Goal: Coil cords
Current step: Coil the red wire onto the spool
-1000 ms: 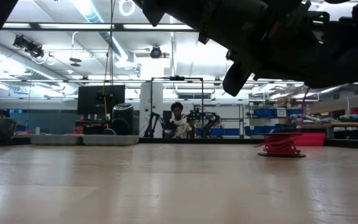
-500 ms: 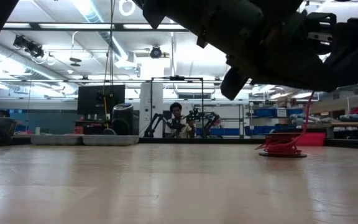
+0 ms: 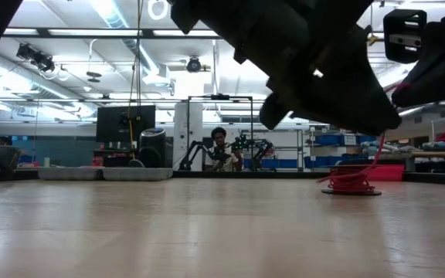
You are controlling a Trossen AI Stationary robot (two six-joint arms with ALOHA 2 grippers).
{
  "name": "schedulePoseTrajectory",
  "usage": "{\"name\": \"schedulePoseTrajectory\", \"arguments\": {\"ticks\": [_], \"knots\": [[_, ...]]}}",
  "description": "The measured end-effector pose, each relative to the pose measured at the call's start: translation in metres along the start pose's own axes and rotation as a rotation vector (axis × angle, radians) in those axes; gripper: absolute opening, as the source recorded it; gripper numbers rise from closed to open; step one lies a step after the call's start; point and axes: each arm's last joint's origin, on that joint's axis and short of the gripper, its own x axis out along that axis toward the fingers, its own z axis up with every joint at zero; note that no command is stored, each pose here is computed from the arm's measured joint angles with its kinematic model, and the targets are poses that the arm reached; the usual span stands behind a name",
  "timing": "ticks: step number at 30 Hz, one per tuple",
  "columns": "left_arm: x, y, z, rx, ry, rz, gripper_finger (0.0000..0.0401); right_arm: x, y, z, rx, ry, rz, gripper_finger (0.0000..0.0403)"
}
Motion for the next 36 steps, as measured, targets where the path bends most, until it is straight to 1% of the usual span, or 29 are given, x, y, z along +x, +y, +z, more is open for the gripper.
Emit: {"name": "schedulePoseTrajectory", "arguments": {"ticks": [3,5,7,9,11,16,18,21,24,27,29,31,33,34,36], "knots": [[-0.006,0.003,0.0,0.005,0.042,0.041,0.0121,0.0,0.0,-0.002,-0.001,0.014,0.001,0.0],[-0.013,0.004,0.002,0.012,0.071,0.056,0.0135,-0.002,-0.001,-0.003,0.01,0.025,0.003,0.0],[-0.02,0.003,0.005,0.021,0.087,0.064,0.014,-0.005,0.0,-0.003,0.012,0.029,0.007,0.0],[-0.026,0.005,0.004,0.039,0.125,0.1,0.0142,-0.009,0.0,-0.002,0.015,0.021,0.015,0.0],[-0.028,0.006,0.005,0.074,0.12,0.122,0.0142,-0.014,0.0,-0.001,0.028,0.021,0.025,0.0],[-0.029,0.011,0.006,0.239,0.111,0.198,0.0142,-0.024,0.0,-0.005,0.078,0.056,0.017,0.0],[-0.029,0.013,0.008,0.3,0.102,0.235,0.0142,-0.025,0.0,-0.009,0.105,0.085,0.016,0.0],[-0.028,0.015,0.01,0.415,0.096,0.261,0.0142,-0.024,0.0,-0.014,0.16,0.128,0.011,0.0],[-0.026,0.017,0.011,0.544,0.082,0.35,0.0142,-0.024,-0.001,-0.017,0.205,0.158,0.003,0.0],[-0.025,0.019,0.011,0.673,0.096,0.435,0.0142,-0.023,-0.002,-0.019,0.262,0.173,-0.007,0.0],[-0.022,0.018,0.011,0.734,0.084,0.491,0.0142,-0.022,-0.003,-0.02,0.313,0.181,-0.017,0.0],[-0.018,0.017,0.006,0.823,0.111,0.509,0.0142,-0.021,-0.005,-0.02,0.358,0.183,-0.026,0.0],[-0.011,0.012,0.0,0.899,0.107,0.512,0.0142,-0.02,-0.006,-0.02,0.388,0.185,-0.031,0.0],[-0.007,0.012,-0.005,0.943,0.133,0.524,0.0142,-0.02,-0.006,-0.02,0.399,0.184,-0.033,0.0],[-0.001,0.011,-0.011,1.0,0.151,0.53,0.0142,-0.019,-0.007,-0.02,0.422,0.186,-0.038,0.0]]}}
